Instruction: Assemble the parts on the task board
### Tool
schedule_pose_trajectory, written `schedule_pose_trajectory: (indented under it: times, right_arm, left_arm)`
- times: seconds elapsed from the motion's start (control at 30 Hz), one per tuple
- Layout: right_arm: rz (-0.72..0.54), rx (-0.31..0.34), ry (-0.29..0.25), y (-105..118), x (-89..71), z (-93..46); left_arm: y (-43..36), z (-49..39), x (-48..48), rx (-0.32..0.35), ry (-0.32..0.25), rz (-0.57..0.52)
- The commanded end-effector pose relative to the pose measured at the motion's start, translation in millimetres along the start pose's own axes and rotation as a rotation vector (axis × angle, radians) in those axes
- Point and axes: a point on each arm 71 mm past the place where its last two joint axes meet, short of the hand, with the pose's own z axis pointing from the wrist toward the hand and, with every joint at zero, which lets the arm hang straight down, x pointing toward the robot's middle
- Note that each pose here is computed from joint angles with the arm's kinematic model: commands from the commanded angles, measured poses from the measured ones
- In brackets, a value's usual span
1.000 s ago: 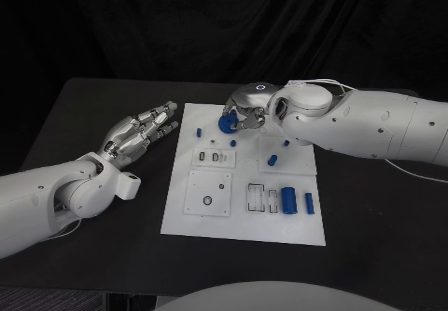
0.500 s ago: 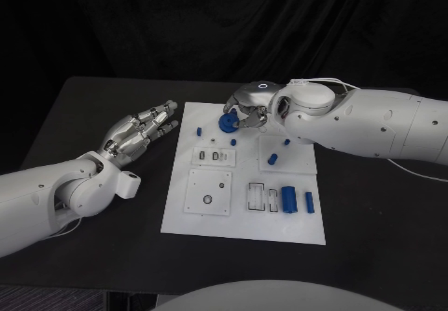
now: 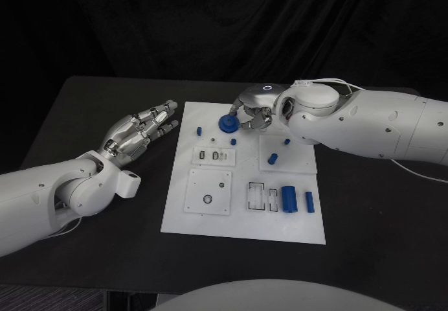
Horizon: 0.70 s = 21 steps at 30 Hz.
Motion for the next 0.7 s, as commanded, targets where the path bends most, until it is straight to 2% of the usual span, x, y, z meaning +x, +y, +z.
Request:
schedule_pose_trajectory:
  times: [0.03, 0.2, 0.37, 0.5, 0.7]
  right_arm:
    - [-0.004, 0.022, 0.020, -3.1, 3.5, -2.2]
    - [0.000, 0.023, 0.004, -6.3, 3.4, -5.2]
    - [0.006, 0.017, -0.038, -10.3, 1.3, -9.9]
    - [0.012, 0.009, -0.096, -14.9, -1.8, -16.5]
    - [0.019, 0.019, -0.181, -26.7, -10.6, -34.5]
  left_arm:
    - [-13.2, -1.3, 1.3, 0.193, 0.008, -0.009]
    - [-13.0, -1.4, 1.0, 0.191, 0.007, -0.009]
    - [-12.9, -1.9, 0.3, 0.189, 0.005, -0.007]
    - [-13.1, -2.9, -0.8, 0.188, 0.002, -0.005]
    - [-13.6, -4.7, -2.3, 0.187, -0.003, -0.002]
